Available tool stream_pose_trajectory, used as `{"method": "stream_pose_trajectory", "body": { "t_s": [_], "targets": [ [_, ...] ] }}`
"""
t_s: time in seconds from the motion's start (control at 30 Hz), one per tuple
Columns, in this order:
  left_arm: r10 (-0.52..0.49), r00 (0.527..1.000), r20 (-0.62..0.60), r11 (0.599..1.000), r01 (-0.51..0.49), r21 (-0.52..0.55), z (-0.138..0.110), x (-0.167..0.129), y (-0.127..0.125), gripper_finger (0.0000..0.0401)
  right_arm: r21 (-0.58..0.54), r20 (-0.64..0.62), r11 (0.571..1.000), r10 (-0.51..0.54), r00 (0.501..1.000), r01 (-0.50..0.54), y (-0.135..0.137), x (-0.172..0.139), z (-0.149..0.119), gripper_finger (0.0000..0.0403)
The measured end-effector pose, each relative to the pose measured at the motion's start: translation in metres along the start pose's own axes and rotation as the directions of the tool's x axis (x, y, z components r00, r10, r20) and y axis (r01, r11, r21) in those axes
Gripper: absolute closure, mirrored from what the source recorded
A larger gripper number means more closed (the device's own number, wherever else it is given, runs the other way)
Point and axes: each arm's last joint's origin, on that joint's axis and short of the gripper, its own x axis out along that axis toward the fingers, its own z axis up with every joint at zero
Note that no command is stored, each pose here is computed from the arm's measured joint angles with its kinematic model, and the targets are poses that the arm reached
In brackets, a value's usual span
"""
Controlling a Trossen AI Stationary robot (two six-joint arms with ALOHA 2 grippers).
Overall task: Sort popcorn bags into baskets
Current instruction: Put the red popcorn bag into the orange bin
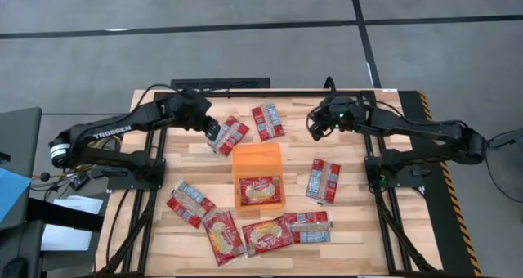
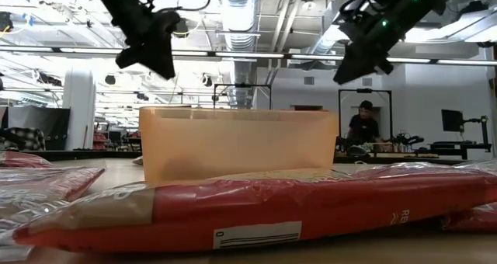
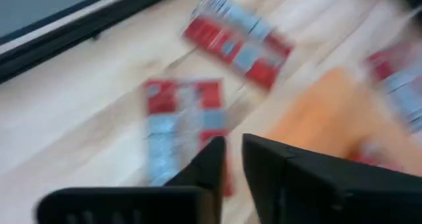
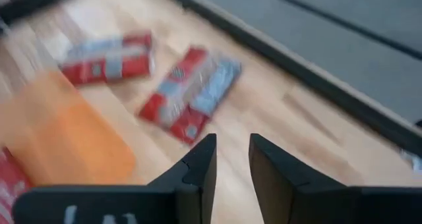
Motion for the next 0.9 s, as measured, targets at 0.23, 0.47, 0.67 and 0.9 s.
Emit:
{"method": "stream_pose_trajectory", "body": {
  "t_s": [0.23,0.47,0.67,0.9],
  "targets": [
    [0.106,0.976,-0.189,0.994,-0.112,-0.019,-0.013,0.037,0.021,0.0205,-0.044,-0.093,0.999,-0.001,0.996,-0.003,0.011,0.024,-0.011,0.0221],
    [0.116,0.959,-0.26,0.99,-0.134,-0.053,-0.02,0.092,0.035,0.0112,-0.031,-0.152,0.999,-0.02,0.988,0.015,0.015,0.038,-0.018,0.0169],
    [0.087,0.931,-0.353,0.993,-0.107,-0.038,-0.036,0.139,0.038,0.0104,-0.018,-0.151,0.999,-0.029,0.988,0.027,0.015,0.04,-0.019,0.0175],
    [0.082,0.897,-0.434,0.992,-0.114,-0.047,-0.052,0.171,0.043,0.0136,-0.016,-0.152,0.999,-0.032,0.988,0.03,0.014,0.04,-0.019,0.0185]
  ]
}}
